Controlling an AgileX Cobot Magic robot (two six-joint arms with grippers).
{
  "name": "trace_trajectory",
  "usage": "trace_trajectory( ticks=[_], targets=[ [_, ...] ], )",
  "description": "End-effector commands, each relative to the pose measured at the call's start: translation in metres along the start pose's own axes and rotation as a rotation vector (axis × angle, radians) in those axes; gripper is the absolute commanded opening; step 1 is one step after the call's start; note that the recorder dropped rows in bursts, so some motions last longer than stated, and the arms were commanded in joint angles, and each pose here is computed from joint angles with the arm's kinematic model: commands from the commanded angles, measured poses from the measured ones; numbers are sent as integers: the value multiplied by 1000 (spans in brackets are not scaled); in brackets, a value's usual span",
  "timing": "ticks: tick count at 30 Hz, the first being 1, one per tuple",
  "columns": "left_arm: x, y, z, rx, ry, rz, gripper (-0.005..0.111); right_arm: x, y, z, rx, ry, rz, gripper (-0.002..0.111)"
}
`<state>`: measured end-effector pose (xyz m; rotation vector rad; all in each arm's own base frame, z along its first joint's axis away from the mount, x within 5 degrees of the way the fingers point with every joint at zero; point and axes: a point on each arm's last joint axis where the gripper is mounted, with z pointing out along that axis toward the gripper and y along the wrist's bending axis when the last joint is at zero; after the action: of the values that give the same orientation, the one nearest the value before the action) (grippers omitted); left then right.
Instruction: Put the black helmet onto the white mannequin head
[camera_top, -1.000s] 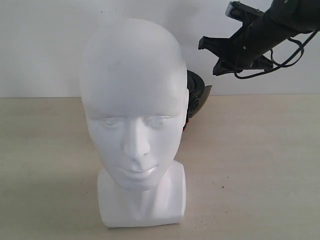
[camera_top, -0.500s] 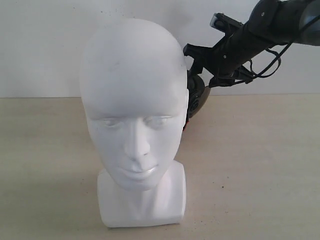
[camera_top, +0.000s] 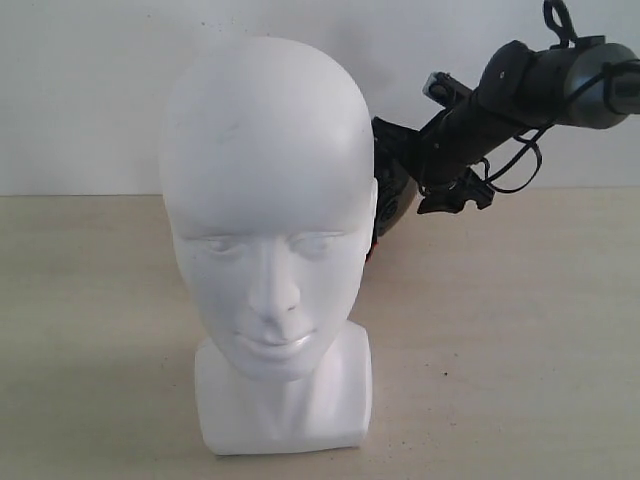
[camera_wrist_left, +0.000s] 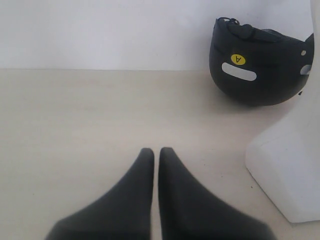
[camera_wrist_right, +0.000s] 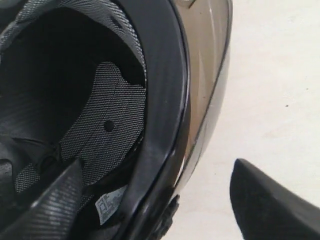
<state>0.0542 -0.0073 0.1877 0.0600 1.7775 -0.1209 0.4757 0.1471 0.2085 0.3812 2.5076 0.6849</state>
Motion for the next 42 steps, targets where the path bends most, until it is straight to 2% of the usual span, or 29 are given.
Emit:
trace_trajectory(
  ticks=[1,11,17,20,24,28,32,42],
  targets=[
    [1,0,0,-1,1,6,4,-3,1,1,-9,1,14,63],
    [1,0,0,-1,1,6,4,-2,0,1,2,12,-4,1],
    [1,0,0,-1,1,6,4,-3,0,-1,0,1,-6,0],
    [1,0,0,-1,1,6,4,-13,-5,-13,38,-42,-61,0],
    [1,0,0,-1,1,6,4,-26,-22,-34,133,-43,-85,0],
    [1,0,0,-1,1,6,4,-30,-54,-45,264,58,-87,0],
    [1,0,0,-1,1,6,4,-31,-68,-66,443,115,-191,0],
    [1,0,0,-1,1,6,4,-25,-58,-114,515,190,-276,0]
  ],
)
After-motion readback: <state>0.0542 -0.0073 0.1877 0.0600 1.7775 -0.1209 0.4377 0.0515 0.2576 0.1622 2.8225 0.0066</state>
